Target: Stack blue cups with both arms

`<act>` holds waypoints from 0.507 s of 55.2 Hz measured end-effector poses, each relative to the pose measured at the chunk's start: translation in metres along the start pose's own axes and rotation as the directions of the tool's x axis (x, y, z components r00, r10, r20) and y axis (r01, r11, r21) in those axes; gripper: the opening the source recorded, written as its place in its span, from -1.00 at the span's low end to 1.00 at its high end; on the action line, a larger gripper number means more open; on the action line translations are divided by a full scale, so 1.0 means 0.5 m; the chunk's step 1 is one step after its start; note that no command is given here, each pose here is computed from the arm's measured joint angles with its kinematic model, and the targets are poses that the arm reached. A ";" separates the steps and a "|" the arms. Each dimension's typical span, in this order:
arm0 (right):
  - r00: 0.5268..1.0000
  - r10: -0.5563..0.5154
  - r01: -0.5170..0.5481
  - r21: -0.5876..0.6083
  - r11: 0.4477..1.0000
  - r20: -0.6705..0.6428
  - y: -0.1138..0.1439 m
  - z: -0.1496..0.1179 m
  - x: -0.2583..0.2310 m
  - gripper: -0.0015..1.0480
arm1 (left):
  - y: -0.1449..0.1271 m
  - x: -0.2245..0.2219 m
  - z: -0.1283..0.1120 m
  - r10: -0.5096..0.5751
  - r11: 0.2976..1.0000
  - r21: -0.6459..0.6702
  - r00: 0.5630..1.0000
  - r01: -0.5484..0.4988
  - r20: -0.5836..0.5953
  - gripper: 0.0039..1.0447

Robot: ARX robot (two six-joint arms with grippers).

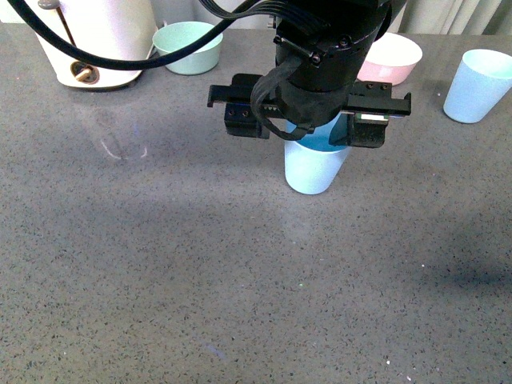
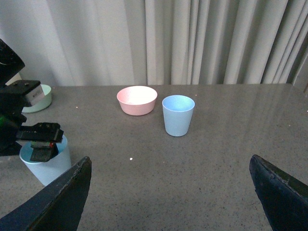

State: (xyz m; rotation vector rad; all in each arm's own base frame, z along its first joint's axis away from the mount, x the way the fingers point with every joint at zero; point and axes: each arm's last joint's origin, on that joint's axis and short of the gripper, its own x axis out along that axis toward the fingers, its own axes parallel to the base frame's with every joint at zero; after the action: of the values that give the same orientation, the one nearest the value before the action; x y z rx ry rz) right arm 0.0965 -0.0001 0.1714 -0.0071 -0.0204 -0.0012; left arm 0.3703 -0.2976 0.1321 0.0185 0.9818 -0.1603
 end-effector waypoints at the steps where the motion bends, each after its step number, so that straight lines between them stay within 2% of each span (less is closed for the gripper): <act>1: 1.000 0.000 0.000 0.000 1.000 0.000 0.000 0.000 0.000 0.83 | 0.000 0.000 0.000 0.001 1.000 -0.001 1.000 -0.001 0.002 0.54; 8: 1.000 0.000 0.000 0.000 1.000 0.000 0.000 0.000 0.000 0.83 | 0.000 -0.009 0.007 -0.002 1.000 -0.001 1.000 0.002 0.020 0.86; 28: 1.000 0.000 0.000 0.000 1.000 0.000 0.000 0.000 0.000 0.83 | 0.025 -0.076 0.038 -0.016 0.999 -0.027 0.995 0.019 0.096 0.84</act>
State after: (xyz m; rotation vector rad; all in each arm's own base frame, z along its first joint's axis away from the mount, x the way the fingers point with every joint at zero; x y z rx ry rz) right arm 0.0965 -0.0001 0.1714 -0.0074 -0.0204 -0.0012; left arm 0.3671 -0.2823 0.1733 -0.0235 0.8886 -0.1621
